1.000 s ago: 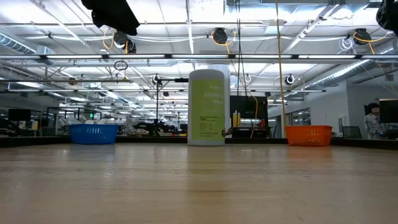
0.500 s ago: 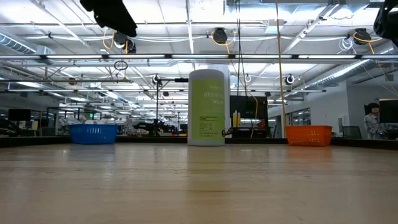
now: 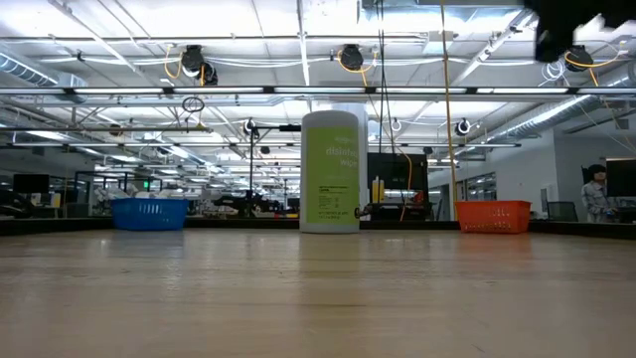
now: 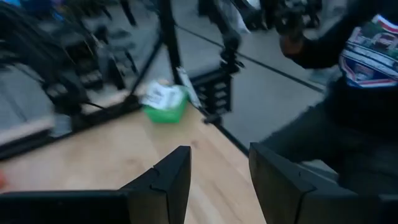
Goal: Pick & Place Travel size toiletries
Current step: Return to Home Position
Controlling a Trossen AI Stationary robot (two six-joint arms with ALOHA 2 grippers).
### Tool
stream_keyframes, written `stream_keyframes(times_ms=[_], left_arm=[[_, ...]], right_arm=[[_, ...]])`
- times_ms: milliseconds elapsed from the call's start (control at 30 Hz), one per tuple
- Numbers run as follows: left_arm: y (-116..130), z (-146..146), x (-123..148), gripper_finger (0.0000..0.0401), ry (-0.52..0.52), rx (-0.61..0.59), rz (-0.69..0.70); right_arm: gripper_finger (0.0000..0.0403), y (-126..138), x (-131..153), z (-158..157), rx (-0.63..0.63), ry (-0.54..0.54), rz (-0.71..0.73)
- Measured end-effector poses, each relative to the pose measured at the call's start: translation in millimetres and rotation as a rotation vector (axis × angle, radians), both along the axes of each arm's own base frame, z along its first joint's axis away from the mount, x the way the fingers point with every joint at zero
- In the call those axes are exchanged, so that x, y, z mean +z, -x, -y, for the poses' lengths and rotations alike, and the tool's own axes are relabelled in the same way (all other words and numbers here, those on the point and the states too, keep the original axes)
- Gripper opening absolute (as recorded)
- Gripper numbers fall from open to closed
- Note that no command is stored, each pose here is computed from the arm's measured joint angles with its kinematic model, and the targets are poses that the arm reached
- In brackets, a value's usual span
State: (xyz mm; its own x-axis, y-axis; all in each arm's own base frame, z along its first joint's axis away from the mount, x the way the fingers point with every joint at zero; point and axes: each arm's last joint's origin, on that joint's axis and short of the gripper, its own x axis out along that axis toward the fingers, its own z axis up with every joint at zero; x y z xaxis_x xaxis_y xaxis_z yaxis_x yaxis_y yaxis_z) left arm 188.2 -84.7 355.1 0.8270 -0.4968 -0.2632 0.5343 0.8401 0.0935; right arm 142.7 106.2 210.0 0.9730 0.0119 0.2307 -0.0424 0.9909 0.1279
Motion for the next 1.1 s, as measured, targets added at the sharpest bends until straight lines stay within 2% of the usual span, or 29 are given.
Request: stream_keyframes(times_ms=[167, 300, 400, 567, 800, 967, 1100], left_arm=[[41, -29, -20, 0.0159, 0.051, 0.119, 0.126], [72, -54, -42, 0.0159, 0.134, 0.24, 0.191], [92, -67, -56, 0.0159, 0.183, 0.295, 0.24], [117, -76, -71, 0.0159, 0.235, 0.301, 0.265], [125, -79, -90, 0.0159, 0.201, 0.333, 0.217], [126, -81, -108, 0.0159, 0.196, 0.365, 0.218], [121, -83, -122, 0.0159, 0.214, 0.39, 0.168]], right_arm=[[0.0164, -14, -5, 29, -0.01, 0.008, 0.009], [0.0164, -18, -2, 59, -0.139, 0.054, -0.026], [0.0164, -12, 2, 83, -0.22, 0.073, -0.063], [0.0164, 17, 7, 109, -0.274, 0.029, -0.089], [0.0164, 48, 4, 120, -0.352, -0.016, -0.105], [0.0164, 59, 5, 119, -0.359, -0.004, -0.069], [0.0164, 58, 2, 119, -0.358, -0.001, -0.103]])
